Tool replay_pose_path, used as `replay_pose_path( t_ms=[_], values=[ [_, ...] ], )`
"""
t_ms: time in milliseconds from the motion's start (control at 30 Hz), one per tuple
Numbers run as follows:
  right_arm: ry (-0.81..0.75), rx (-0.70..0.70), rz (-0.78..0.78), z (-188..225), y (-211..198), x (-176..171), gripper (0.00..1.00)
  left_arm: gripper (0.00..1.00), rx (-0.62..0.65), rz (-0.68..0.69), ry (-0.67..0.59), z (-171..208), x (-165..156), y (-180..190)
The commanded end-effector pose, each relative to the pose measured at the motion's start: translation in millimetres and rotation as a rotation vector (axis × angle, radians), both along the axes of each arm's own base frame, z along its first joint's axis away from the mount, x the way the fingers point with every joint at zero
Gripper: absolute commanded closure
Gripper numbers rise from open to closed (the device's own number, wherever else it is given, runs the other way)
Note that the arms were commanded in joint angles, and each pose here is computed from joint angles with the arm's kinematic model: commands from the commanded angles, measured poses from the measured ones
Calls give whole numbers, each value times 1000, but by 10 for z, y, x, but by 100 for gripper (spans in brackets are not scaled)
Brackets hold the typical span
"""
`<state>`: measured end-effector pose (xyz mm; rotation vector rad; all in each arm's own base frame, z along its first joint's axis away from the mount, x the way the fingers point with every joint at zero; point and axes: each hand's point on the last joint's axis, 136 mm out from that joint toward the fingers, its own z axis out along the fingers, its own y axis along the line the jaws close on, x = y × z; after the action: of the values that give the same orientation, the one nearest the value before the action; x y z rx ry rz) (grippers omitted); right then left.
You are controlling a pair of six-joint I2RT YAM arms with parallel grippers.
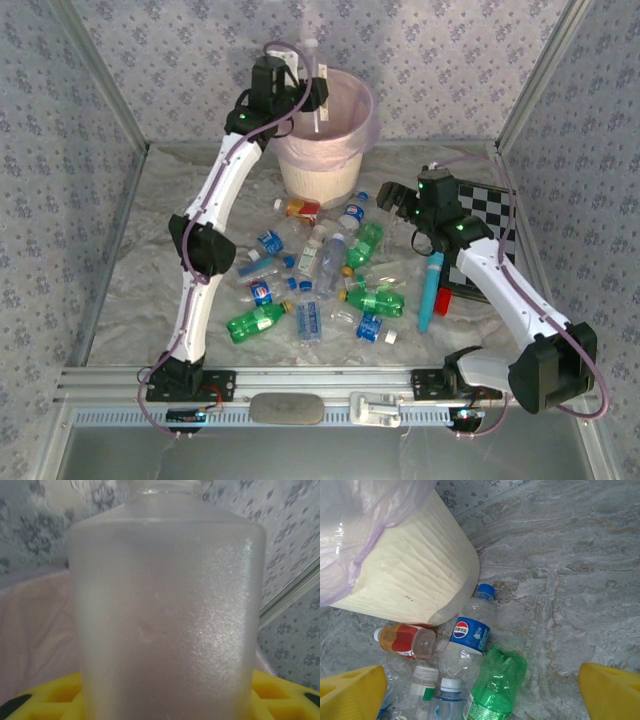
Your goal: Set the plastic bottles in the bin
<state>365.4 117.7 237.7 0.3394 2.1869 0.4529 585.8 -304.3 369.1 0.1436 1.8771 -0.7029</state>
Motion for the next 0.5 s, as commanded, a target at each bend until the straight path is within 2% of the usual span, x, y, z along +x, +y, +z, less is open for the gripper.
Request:
replay_pose_path(
  t_ms=[0,233,333,467],
  values=[
    [-1,-17,-22,17,-95,-62,0,62,66,25,-28,-2,-14,2],
    [-3,-25,-31,20,-164,-88,0,55,138,38,16,-261,5,39],
    [-3,-21,-38,6,-183,-96,0,40,135,36,13,-232,-8,36],
    [-2,-18,-36,-4,-190,-104,0,26,125,35,-2,-128,-37,45]
  ],
)
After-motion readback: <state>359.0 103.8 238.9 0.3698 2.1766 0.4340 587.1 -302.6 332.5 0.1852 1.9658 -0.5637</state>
